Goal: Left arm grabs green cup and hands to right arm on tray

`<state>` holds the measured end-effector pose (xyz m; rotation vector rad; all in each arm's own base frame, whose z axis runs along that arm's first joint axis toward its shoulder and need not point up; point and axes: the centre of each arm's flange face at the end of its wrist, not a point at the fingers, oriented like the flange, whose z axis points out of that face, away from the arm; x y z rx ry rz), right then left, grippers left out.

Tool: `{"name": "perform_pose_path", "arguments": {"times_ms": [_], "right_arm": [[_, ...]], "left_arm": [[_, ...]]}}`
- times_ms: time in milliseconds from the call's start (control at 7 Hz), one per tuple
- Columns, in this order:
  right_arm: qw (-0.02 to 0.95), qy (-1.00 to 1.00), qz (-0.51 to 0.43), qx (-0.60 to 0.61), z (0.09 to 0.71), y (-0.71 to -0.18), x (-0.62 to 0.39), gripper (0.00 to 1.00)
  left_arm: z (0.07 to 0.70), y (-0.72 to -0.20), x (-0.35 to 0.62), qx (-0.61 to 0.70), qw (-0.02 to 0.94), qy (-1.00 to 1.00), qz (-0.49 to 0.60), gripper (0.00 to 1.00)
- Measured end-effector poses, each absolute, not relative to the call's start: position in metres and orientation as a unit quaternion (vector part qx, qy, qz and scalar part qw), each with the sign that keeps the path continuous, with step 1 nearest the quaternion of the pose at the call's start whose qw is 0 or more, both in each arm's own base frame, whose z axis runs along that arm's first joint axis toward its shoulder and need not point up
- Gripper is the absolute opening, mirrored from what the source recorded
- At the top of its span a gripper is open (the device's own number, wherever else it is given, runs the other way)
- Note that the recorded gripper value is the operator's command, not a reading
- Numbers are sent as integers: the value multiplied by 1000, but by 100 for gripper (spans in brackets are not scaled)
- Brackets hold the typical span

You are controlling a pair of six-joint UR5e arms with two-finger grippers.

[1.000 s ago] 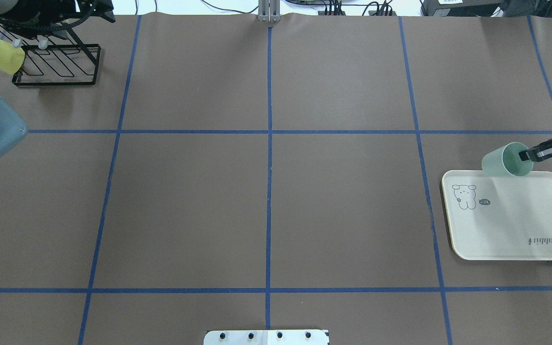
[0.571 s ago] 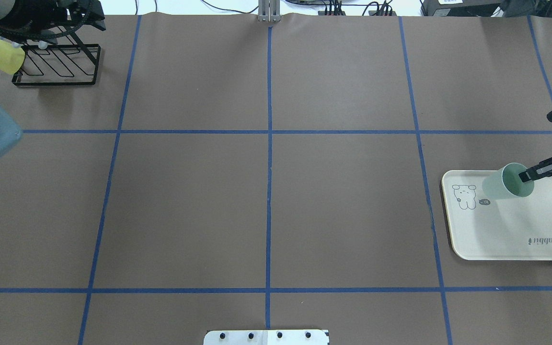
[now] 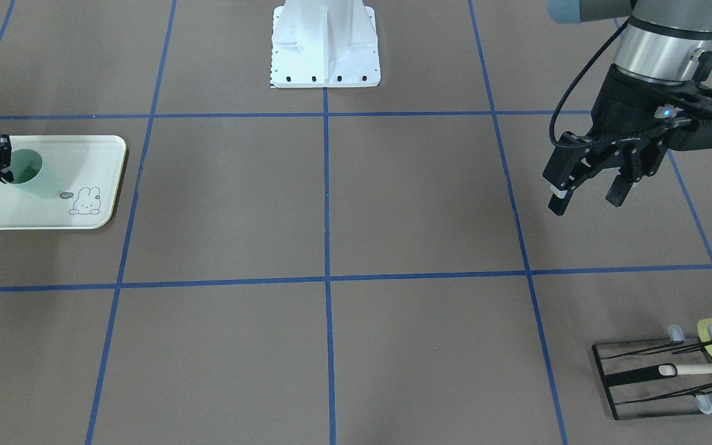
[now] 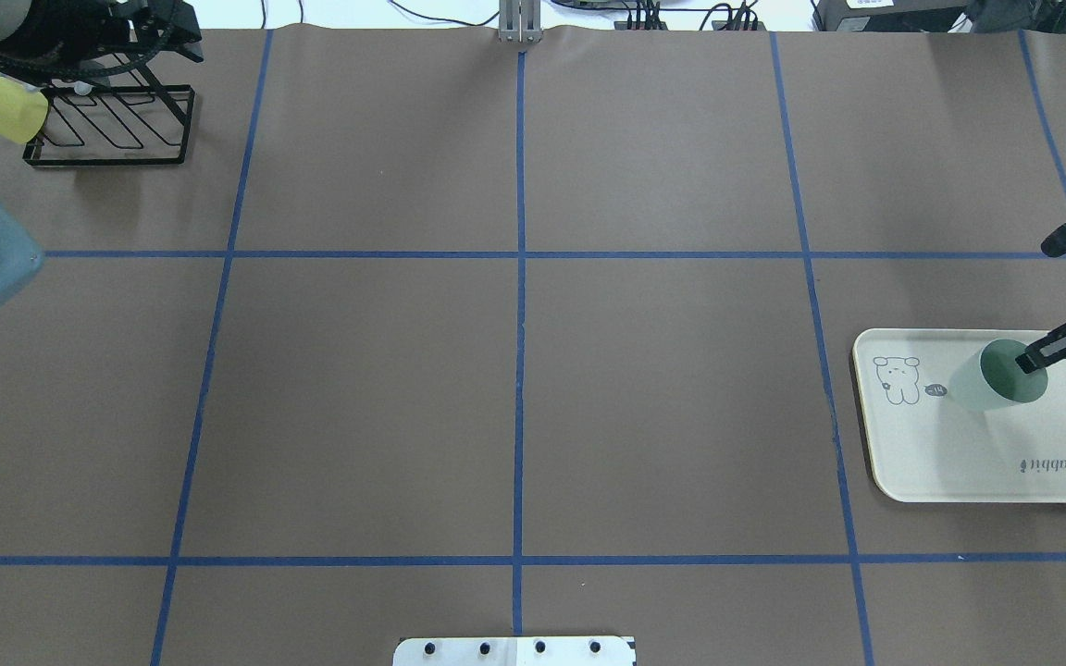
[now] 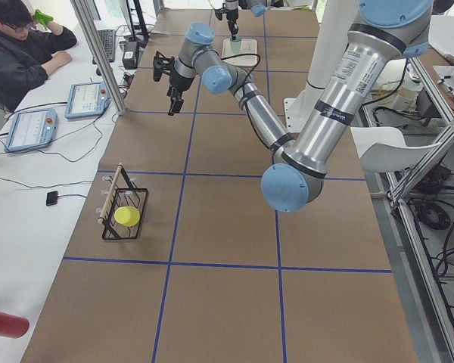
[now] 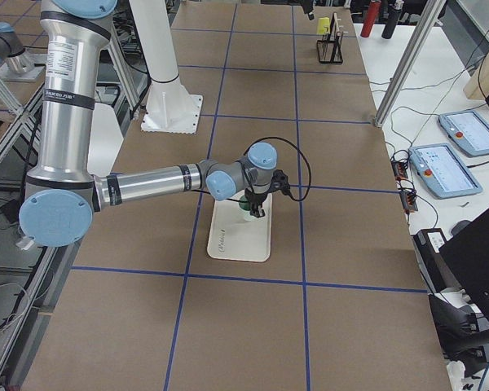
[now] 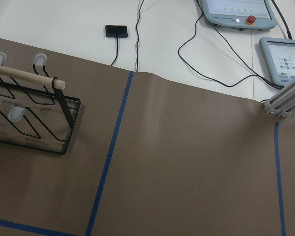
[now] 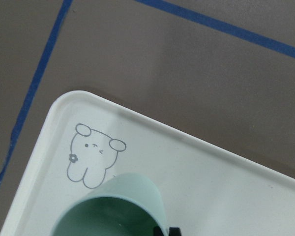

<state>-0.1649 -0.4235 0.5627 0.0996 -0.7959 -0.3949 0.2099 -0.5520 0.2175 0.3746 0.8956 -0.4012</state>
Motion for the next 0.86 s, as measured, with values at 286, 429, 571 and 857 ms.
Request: {"name": "perform_pose_path", "arguments": {"times_ms": [286, 429, 571, 857], "right_arm": [[903, -381, -193, 43, 566, -423, -166, 66], [903, -380, -194, 41, 568, -423, -167, 100], [904, -380, -194, 40, 570, -423, -167, 100], [904, -382, -185, 50, 565, -428, -156, 100]], "left_arm": [[219, -553, 210, 178, 866, 427, -192, 99], [219, -553, 210, 177, 866, 426, -192, 99], [220, -553, 210, 177, 866, 426, -192, 99], [219, -552, 210, 177, 866, 427, -192, 99]]}}
